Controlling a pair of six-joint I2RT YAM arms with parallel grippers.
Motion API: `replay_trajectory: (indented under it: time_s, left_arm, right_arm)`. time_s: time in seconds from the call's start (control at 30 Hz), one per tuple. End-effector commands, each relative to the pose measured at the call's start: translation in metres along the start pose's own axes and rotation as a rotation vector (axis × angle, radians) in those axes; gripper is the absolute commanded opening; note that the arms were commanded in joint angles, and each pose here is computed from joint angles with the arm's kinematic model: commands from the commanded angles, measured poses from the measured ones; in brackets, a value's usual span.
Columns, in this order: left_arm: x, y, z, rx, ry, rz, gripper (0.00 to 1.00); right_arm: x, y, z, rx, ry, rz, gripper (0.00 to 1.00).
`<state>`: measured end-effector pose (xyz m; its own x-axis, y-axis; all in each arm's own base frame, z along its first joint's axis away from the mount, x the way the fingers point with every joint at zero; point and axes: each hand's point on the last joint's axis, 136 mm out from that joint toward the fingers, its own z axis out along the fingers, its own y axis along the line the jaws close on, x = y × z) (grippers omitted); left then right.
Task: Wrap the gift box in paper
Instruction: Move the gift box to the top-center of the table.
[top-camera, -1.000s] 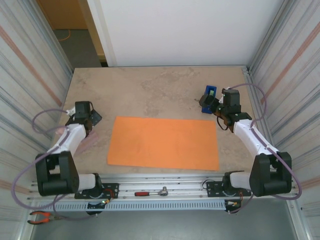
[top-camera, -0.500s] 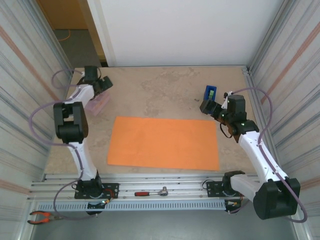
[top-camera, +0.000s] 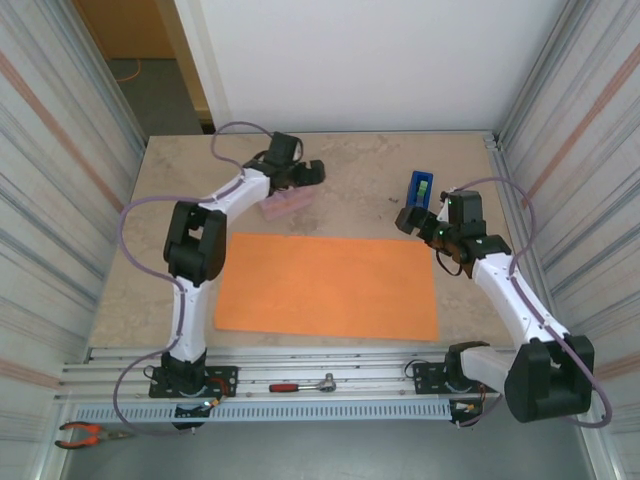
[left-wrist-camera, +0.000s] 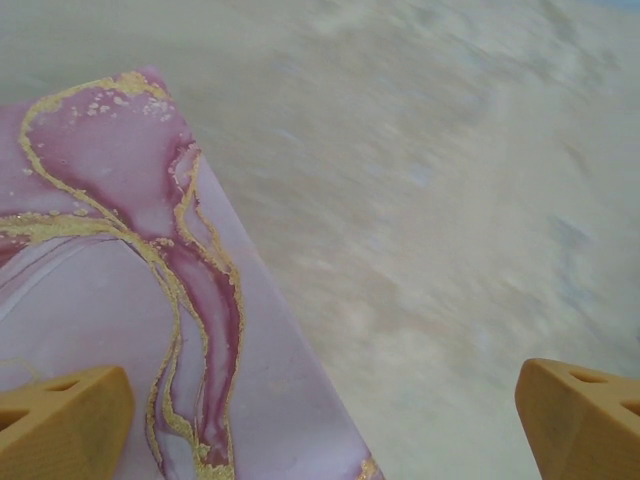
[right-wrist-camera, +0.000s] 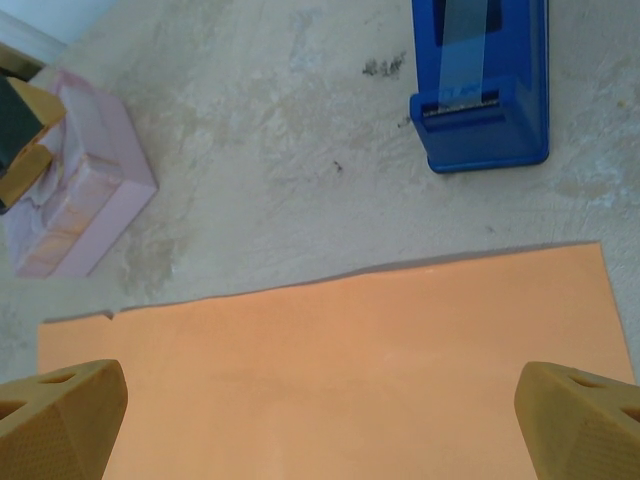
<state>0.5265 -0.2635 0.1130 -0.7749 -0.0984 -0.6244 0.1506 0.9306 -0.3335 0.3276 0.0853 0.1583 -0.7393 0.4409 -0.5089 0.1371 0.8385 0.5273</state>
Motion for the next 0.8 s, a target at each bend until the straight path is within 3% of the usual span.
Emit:
replay_trajectory:
  time_s: [0.0,0.13,0.27,0.53,0.77]
  left_arm:
    - [0.022,-0.024,-0.037,0.107,0.081,-0.005,0.99]
    - [0.008,-0.018,-0.084,0.144,-0.005,-0.065,0.99]
    - [0.019,0.019,-0.097,0.105,0.01,-0.136,0.99]
    - [0.039,0.075,-0.085,0.096,0.081,-0.202,0.78]
    - [0.041,0.079,-0.07,0.161,0.13,-0.187,0.78]
  right_arm:
    - [-0.013,0.02,0.008,-0.062,0.009,-0.006,0.98]
    - [-0.018,0.039,0.031,-0.107,0.083,-0.017,0.98]
    - [-0.018,0.068,0.066,-0.161,0.194,-0.055,0.99]
    - [-0.013,0.133,0.132,-0.274,0.349,-0.072,0.88]
    - [0.006,0.164,0.183,-0.267,0.422,-0.086,0.87]
